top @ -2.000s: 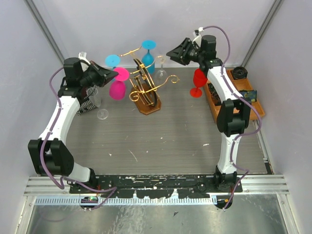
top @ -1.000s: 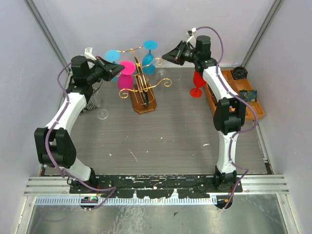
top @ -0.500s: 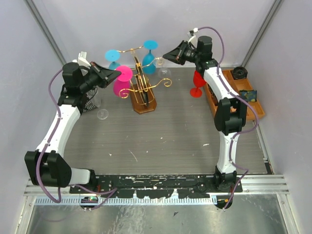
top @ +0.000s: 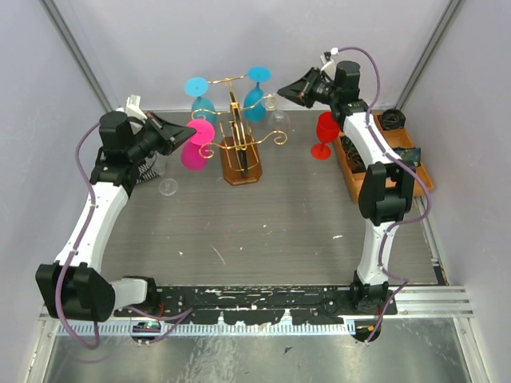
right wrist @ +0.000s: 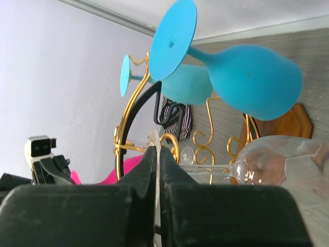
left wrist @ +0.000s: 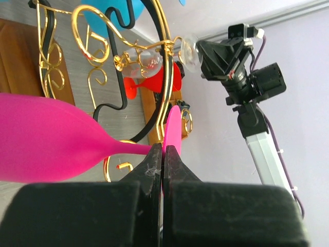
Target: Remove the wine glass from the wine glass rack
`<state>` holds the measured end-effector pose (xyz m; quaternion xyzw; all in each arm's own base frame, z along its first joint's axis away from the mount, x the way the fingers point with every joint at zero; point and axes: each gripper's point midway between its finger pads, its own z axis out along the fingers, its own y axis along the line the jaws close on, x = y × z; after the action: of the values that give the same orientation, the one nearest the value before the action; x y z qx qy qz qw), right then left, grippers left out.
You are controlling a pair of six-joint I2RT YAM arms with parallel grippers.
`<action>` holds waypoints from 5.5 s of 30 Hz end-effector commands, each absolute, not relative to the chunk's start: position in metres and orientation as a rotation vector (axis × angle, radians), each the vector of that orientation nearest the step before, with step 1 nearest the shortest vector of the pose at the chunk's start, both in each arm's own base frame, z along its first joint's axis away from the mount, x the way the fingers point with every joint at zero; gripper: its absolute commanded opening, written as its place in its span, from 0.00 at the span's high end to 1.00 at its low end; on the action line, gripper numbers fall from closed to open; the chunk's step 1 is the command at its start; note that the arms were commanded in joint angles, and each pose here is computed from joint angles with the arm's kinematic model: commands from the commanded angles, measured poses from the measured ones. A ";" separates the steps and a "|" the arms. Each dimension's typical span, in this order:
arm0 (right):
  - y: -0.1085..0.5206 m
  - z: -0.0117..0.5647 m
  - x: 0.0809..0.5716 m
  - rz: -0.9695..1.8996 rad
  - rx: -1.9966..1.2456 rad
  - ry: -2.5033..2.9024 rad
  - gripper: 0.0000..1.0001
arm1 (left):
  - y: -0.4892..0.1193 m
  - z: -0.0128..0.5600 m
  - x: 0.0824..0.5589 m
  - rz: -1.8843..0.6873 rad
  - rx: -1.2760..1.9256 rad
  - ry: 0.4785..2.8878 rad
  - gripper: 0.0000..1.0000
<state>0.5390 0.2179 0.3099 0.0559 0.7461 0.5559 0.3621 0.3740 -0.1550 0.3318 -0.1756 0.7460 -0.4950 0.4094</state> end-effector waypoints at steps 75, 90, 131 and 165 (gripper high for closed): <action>0.151 0.431 0.363 0.499 -0.254 1.772 0.99 | -0.162 0.201 0.243 1.191 0.739 1.826 1.00; 0.154 0.428 0.370 0.507 -0.255 1.782 0.99 | -0.230 0.106 0.218 1.237 0.853 1.645 1.00; 0.153 0.430 0.375 0.513 -0.241 1.791 0.99 | -0.311 -0.050 0.223 0.661 1.055 2.086 0.77; 0.140 0.435 0.380 0.456 -0.200 1.805 0.99 | -0.365 -0.072 0.183 0.191 1.406 2.179 0.37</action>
<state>0.3744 0.1455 0.3950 -0.0874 0.8123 0.2027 0.5398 0.2519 -0.3234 0.0266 0.4378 0.7453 0.2938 0.4081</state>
